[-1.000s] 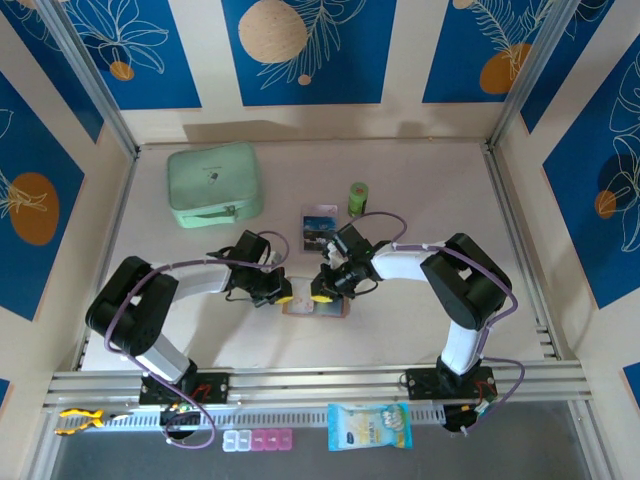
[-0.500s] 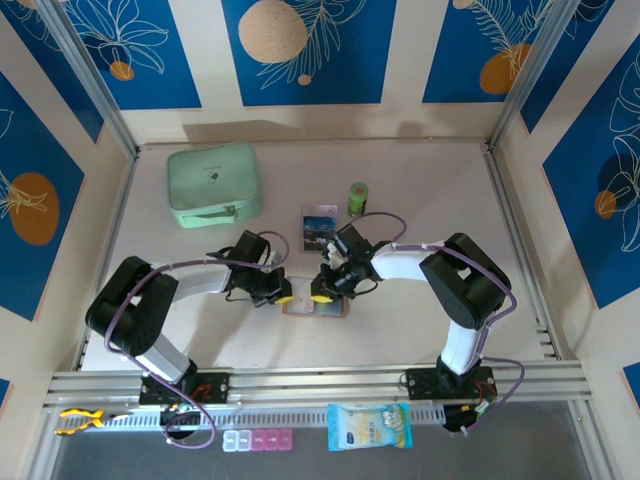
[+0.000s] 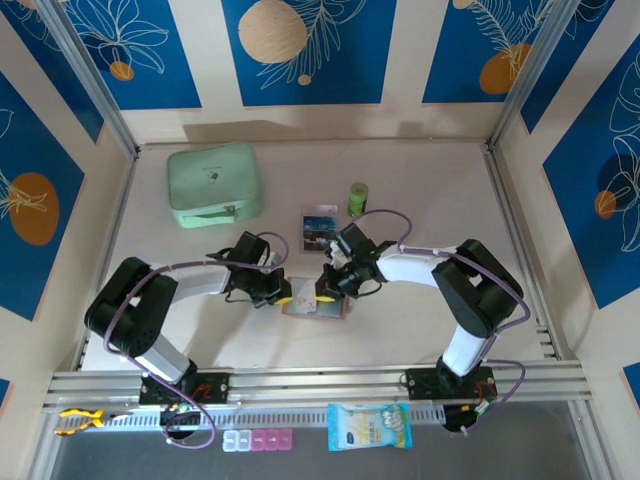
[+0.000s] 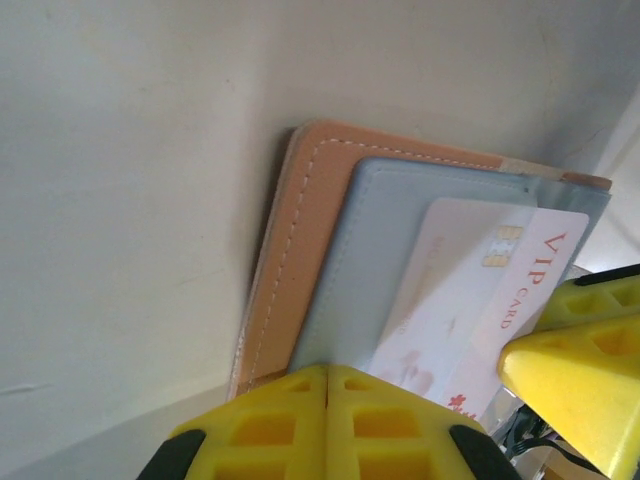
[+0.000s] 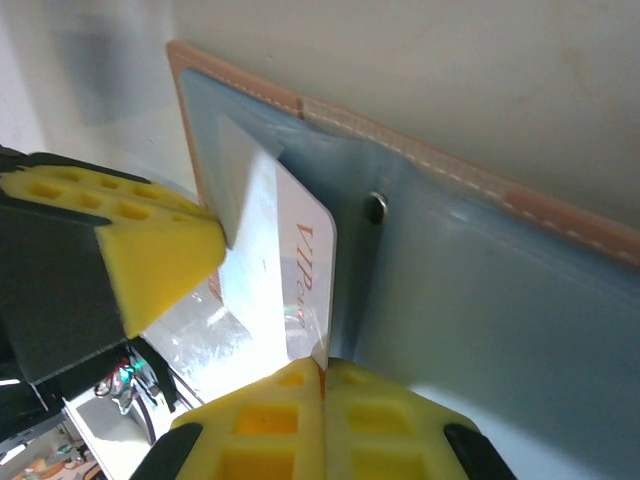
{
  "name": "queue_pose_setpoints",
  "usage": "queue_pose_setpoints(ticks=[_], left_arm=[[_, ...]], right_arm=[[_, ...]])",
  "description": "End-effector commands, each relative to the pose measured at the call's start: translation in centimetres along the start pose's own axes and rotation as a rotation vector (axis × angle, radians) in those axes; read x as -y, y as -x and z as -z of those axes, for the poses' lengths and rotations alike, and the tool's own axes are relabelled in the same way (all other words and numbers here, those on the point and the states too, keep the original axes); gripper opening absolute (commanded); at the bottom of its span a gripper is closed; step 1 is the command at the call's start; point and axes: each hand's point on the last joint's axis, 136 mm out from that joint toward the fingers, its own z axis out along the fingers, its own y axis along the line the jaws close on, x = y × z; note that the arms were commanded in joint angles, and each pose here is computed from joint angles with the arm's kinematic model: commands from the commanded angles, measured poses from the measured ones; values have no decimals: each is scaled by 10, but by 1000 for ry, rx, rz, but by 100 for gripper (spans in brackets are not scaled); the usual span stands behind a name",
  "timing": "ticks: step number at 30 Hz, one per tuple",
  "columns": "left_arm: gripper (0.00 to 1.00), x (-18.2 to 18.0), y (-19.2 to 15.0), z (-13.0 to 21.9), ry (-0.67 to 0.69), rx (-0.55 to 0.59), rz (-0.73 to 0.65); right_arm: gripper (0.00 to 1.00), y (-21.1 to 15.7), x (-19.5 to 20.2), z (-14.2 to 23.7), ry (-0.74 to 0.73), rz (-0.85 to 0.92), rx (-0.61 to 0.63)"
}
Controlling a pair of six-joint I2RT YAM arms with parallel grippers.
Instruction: Take the credit cards out of the card holder
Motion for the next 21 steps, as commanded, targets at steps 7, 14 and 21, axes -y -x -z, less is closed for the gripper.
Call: queue_pose_setpoints(ticks=[7, 14, 21], left_arm=[[0, -26, -13, -2, 78, -9, 50], [0, -25, -15, 1, 62, 6, 63], [0, -23, -16, 1, 48, 9, 67]], right_arm=[[2, -12, 14, 24, -109, 10, -34], [2, -17, 12, 32, -130, 12, -55], [2, -14, 1, 33, -117, 24, -51]])
